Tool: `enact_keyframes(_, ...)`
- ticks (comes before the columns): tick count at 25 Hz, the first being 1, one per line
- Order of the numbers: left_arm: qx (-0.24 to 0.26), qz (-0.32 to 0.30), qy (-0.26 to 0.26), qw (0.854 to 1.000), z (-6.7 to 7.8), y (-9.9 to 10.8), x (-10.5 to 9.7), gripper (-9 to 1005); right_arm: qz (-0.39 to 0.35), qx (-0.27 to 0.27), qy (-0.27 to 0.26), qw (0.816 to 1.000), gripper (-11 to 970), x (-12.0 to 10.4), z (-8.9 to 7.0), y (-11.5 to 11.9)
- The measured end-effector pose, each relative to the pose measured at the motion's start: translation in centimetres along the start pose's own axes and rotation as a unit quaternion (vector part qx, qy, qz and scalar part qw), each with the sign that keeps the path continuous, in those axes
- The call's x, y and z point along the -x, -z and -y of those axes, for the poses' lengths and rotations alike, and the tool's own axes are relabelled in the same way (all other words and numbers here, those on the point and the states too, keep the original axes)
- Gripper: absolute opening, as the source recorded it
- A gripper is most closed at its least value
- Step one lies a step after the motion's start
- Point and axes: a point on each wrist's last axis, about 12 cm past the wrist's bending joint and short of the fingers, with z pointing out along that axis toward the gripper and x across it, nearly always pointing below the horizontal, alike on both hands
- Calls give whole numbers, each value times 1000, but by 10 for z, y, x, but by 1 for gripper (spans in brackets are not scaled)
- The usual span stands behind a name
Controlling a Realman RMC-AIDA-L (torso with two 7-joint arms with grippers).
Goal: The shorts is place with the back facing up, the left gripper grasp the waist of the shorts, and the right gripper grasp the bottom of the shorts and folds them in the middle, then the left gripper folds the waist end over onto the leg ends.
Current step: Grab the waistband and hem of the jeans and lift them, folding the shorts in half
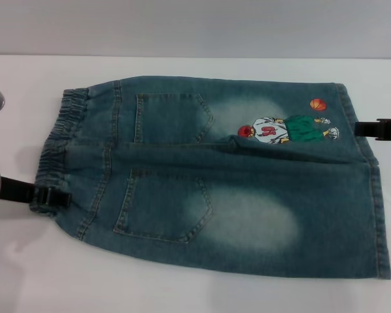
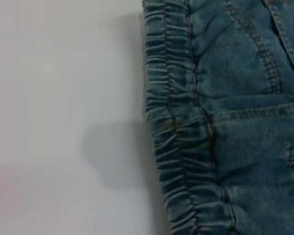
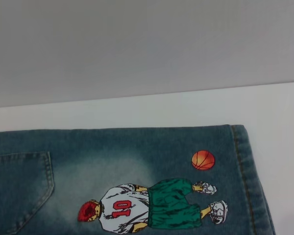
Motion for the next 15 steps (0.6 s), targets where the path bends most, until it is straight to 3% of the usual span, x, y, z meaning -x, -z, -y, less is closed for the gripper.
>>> enact_keyframes(15, 3, -11, -4, 1000, 1, -1, -2, 694, -1, 4, 9, 1000, 515, 0, -4, 1)
